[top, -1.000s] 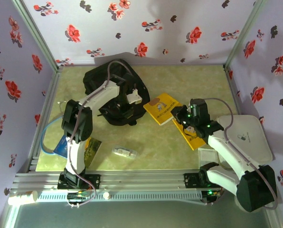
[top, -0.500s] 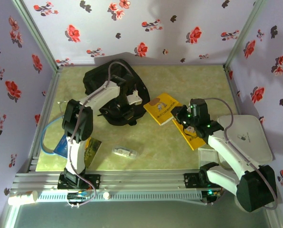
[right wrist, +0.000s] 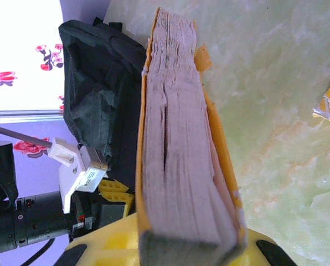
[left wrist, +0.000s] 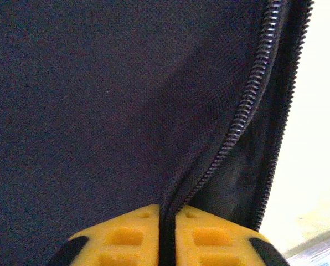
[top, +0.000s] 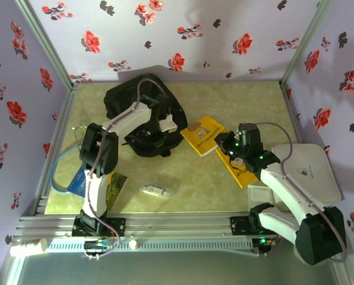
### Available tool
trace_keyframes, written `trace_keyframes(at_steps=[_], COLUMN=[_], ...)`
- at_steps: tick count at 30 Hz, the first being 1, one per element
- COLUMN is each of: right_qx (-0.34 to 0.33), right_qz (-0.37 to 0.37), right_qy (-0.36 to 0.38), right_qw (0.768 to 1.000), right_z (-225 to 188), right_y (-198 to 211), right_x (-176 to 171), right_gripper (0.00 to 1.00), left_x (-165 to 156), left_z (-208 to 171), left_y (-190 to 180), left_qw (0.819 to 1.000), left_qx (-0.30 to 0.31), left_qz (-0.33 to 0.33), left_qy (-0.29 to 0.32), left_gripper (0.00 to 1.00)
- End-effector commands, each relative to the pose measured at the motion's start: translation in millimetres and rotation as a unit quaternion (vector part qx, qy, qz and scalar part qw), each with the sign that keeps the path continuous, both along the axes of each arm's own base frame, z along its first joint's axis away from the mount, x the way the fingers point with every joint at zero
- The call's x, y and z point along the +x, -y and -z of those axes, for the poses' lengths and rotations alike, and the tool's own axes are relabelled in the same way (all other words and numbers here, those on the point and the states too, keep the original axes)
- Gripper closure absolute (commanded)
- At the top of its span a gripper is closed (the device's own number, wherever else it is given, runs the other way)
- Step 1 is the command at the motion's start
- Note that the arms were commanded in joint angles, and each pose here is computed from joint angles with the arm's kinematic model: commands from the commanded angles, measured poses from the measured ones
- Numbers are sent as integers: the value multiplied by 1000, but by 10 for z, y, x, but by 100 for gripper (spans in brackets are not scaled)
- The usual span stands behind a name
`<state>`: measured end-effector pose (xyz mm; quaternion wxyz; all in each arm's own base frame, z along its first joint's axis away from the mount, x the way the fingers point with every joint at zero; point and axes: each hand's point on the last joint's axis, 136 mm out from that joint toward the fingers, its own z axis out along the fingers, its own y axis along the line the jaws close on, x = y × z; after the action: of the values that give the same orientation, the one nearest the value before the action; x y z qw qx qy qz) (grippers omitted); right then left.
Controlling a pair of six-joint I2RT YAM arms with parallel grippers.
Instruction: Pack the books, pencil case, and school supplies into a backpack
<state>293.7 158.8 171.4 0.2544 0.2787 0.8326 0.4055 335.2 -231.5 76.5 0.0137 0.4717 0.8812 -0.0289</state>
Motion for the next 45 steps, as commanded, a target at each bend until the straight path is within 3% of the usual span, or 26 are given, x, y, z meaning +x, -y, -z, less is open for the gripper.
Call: trace_keyframes(at_steps=[1,3,8,13,18,26,32,38,45], right_qx=[-17,-20,-24,21,42,66,116,160,227], right_qz=[27,33,27,-19,-56,-99,-76,-93,-114], right_qy=[64,86,137,175,161,96,73,74,123], right_qw=[997,996,990,984,985,988,988,980,959], right_z=[-329,-446,-700,-906,-842,-556,-507,-676,-1027], right_y=[150,203,247,53,-171,-627,-838,-1184,-1430], right_x=[128,127,74,28,18,141,446,736,924], right_gripper=[100,100,100,99,99,99,100,99,99], left_x=[161,222,430,675,708,501,341,284,239], left_z=[-463,-638,-1056,-1597,-1926,-1934,-1961,-2125,-2122], left_y=[11,36,53,85,145,292,406,433,451], left_qw=[998,995,980,942,908,906,901,883,883], left_qx=[-28,-47,-88,-159,-228,-265,-297,-331,-338], left_qz=[-13,-25,-76,-144,-155,-107,-79,-72,-66], left_qy=[62,88,162,257,315,313,307,326,320], left_gripper=[92,99,100,100,100,100,100,100,100])
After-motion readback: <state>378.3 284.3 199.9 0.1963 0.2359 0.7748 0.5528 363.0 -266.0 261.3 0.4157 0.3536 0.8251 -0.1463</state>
